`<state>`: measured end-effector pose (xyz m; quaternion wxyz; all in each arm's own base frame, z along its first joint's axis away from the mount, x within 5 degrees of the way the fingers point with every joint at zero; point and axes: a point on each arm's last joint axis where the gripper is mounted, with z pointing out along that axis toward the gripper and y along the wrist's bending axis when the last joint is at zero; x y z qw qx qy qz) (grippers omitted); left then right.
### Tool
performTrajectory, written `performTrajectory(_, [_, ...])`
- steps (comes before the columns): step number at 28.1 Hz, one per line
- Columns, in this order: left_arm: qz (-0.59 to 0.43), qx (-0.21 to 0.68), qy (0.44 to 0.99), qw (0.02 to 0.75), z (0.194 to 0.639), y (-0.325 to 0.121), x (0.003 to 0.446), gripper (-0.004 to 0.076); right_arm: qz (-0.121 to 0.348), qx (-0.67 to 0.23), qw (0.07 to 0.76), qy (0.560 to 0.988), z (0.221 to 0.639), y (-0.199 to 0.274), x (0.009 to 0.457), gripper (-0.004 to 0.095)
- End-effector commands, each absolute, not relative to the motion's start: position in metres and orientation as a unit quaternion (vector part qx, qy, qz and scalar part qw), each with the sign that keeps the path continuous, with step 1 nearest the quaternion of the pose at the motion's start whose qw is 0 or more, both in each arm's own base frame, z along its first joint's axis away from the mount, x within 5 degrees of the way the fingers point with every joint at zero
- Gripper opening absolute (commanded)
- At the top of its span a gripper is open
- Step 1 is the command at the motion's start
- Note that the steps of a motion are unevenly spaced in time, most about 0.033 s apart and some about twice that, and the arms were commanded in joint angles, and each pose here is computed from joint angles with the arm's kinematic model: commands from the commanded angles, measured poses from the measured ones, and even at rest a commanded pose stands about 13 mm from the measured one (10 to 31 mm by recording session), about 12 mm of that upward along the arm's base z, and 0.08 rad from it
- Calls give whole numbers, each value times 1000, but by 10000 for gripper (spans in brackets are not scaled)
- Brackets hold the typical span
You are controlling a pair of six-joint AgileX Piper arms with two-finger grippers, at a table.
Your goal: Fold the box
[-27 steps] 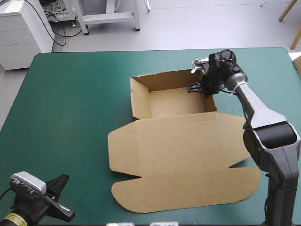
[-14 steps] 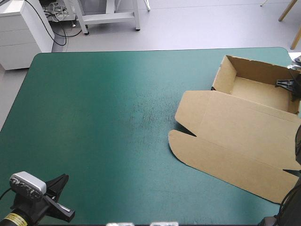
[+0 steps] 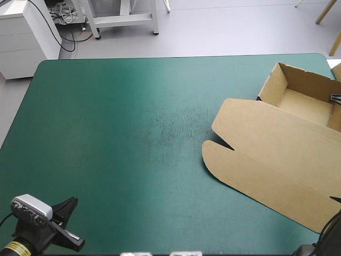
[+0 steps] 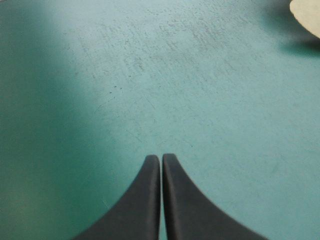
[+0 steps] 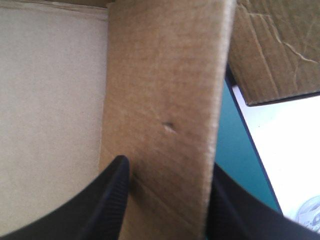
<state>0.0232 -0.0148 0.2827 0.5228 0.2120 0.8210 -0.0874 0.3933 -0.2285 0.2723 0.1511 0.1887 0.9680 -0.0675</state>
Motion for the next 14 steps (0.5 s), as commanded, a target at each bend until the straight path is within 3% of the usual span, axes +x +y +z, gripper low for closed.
performTrajectory(1, [-101, 204, 800, 556, 296, -17, 26, -8, -89, 184, 217, 954, 322, -225, 382, 581])
performTrajectory(8, [-101, 204, 800, 556, 296, -17, 26, -8, -108, 180, 277, 938, 378, -208, 357, 580])
performTrajectory(14, [-101, 204, 800, 556, 296, -17, 26, -8, -106, 136, 379, 909, 457, -147, 321, 566])
